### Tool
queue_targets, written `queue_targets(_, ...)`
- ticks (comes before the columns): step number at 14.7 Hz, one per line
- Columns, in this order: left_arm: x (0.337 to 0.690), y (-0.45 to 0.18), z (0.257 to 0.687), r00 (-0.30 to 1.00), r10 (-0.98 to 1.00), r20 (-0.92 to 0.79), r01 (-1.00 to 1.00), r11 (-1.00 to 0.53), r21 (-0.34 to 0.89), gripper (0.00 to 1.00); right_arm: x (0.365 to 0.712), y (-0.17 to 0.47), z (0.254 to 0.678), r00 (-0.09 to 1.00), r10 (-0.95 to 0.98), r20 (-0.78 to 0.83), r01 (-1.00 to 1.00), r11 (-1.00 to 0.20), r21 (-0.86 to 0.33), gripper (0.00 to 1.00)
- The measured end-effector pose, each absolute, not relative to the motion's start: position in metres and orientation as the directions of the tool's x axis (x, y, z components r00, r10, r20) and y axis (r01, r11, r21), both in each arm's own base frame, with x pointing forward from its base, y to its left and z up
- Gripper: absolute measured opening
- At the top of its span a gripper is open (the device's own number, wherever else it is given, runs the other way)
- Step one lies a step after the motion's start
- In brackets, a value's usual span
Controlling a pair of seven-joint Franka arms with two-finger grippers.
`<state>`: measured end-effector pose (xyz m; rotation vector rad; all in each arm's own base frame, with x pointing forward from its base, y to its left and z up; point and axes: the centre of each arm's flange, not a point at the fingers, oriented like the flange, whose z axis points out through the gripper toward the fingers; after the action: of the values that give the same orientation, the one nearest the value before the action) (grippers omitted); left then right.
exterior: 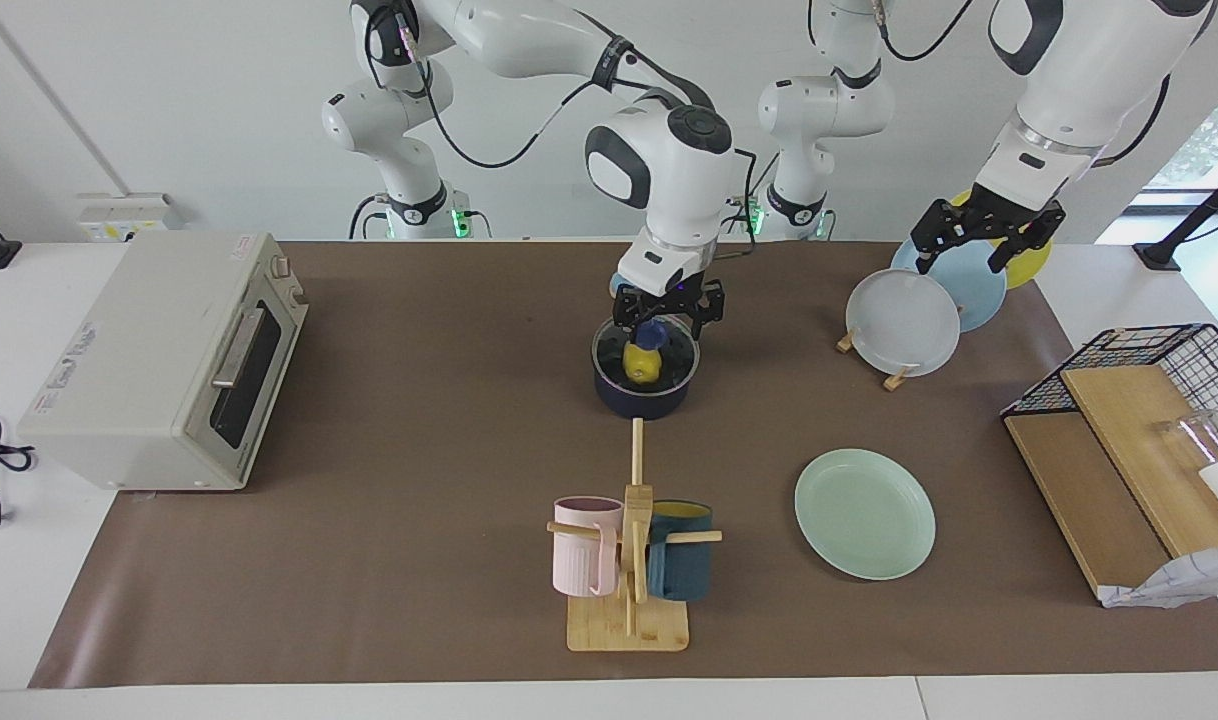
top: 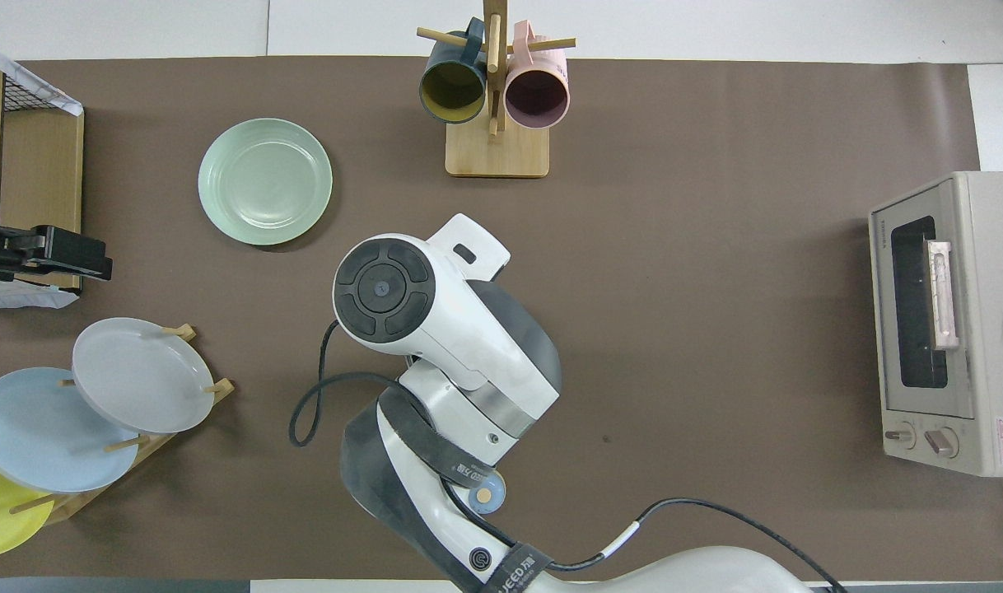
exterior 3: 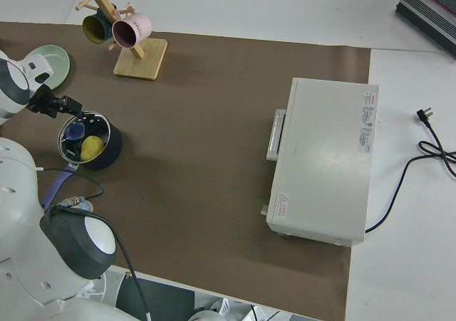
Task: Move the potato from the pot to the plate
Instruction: 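Grasp the lid's blue knob with the right gripper and lift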
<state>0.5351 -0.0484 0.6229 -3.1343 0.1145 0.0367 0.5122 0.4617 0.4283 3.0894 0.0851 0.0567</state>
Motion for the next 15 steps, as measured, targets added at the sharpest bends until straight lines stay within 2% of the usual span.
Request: queue_targets(15, 0.535, -0.048, 0.623, 0.997, -0.073, -0.024, -0.073, -0.997, -0.004, 1.00, 0.495, 0.451, 0.405, 0.998, 0.055, -0.009, 0.056, -0.995, 0.084, 0.99)
